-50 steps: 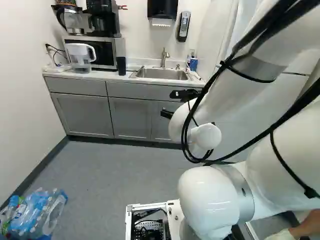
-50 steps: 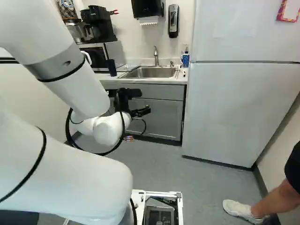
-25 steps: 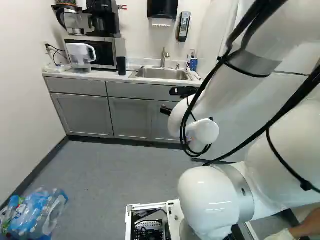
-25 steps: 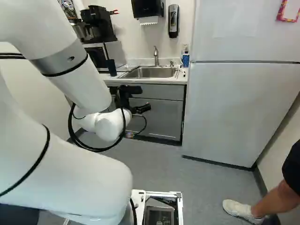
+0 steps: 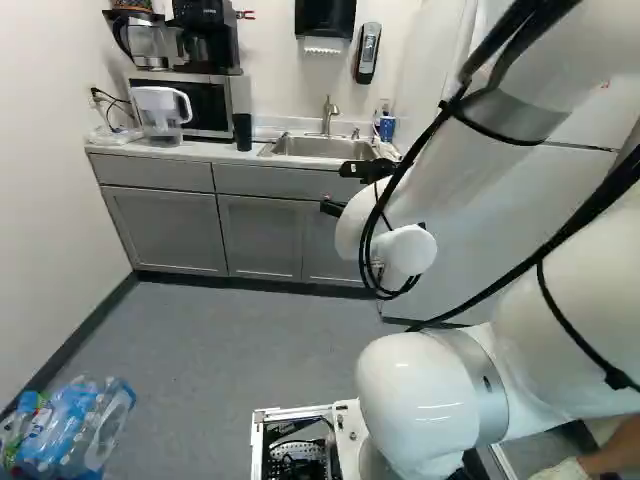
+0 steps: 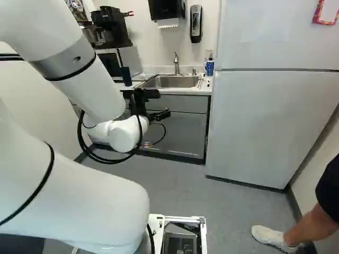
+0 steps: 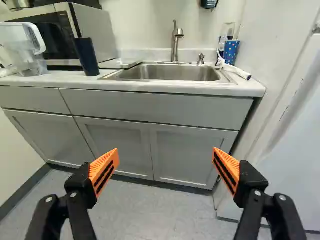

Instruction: Rinse the cup and place it in the tray

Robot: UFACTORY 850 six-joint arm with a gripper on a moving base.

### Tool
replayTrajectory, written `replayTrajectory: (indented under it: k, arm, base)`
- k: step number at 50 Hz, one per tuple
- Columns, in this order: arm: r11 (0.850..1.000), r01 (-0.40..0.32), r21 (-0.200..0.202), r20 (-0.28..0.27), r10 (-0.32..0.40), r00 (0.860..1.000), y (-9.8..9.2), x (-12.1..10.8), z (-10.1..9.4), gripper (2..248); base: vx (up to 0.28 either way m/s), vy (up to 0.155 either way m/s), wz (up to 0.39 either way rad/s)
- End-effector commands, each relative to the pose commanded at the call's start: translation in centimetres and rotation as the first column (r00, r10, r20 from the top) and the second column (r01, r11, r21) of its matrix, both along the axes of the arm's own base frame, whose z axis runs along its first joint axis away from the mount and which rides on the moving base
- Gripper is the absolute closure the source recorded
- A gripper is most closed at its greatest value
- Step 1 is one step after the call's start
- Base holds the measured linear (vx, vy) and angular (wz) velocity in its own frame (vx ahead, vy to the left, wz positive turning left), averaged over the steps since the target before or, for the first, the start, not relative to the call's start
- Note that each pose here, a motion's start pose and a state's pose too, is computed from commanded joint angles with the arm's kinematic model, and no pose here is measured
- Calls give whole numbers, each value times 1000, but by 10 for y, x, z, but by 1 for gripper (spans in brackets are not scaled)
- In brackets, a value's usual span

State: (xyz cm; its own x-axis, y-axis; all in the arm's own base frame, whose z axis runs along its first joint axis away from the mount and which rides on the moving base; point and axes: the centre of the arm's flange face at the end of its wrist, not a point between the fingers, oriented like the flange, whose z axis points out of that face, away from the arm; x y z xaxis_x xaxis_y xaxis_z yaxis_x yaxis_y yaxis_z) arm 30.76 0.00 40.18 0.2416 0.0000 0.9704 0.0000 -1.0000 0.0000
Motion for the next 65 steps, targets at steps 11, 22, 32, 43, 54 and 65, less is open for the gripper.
replayTrajectory:
  k: [11,22,32,43,54,65]
  arm:
    - [1000,0,0,28,0,1000,0,8,11,3]
    - [1000,0,0,55,0,999,0,16,22,3]
    - [1000,0,0,79,0,997,0,24,33,3]
    - [1000,0,0,104,0,995,0,32,44,3]
    - [1000,0,0,129,0,992,0,41,56,3]
    - [1000,0,0,154,0,988,0,50,67,3]
  base:
    - [0,0,0]
    - [0,0,0]
    - [0,0,0]
    - [0,0,0]
    - [0,0,0]
    - [0,0,0]
